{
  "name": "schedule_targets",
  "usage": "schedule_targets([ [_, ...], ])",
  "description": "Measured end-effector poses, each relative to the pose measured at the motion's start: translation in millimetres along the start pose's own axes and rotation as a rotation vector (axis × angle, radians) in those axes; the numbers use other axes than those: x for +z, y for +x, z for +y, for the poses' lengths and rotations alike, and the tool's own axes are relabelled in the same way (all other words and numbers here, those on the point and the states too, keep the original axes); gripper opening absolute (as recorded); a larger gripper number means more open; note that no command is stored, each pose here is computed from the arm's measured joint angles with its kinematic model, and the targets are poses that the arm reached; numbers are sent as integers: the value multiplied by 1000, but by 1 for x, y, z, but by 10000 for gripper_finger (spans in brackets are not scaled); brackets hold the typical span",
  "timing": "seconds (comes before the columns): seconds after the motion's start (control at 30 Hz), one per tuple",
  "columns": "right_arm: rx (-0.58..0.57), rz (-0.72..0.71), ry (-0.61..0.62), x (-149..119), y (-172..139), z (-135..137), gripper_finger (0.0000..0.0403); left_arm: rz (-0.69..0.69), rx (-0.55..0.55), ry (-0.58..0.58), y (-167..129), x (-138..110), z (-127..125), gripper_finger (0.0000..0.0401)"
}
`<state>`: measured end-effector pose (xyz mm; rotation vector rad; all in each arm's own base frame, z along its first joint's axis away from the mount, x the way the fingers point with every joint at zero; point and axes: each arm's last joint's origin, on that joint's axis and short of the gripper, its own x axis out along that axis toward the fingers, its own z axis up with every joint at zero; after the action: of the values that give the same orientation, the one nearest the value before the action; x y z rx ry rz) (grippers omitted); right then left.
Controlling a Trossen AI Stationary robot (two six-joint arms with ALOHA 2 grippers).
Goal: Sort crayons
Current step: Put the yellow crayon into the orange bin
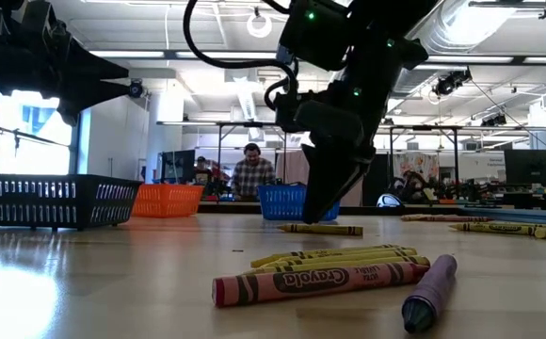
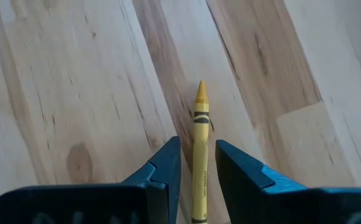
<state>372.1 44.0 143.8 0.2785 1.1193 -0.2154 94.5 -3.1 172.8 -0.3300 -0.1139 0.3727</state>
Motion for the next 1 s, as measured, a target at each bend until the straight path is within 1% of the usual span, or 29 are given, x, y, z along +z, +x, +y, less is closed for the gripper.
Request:
schedule_targets([
  [0.13, -2, 4, -1, 0, 0, 0, 84, 0, 0, 0, 0, 0, 0, 155],
  [0.27, -27, 25, -20, -3, 6, -2, 84, 0, 0, 0, 0, 0, 0, 155],
  [0.47, -30, 21, -21, -2, 13, -4, 82, 1, -2, 1, 0, 0, 0, 155],
  [0.57, -28, 17, -12, 0, 15, -7, 65, 1, -2, 1, 0, 0, 0, 155],
  [0.7, -21, 11, 0, 3, 15, -11, 17, 1, -2, 0, 0, 0, 0, 155],
  [0.73, -21, 10, -7, 3, 16, -11, 11, 0, -2, 0, 0, 0, 0, 155],
  [0.87, -23, 10, -25, 5, 13, -14, 16, 0, -1, 0, 0, 0, 0, 155],
  [1.0, -42, 0, -55, 8, 0, -22, 6, 0, -1, 0, 0, 0, 0, 155],
])
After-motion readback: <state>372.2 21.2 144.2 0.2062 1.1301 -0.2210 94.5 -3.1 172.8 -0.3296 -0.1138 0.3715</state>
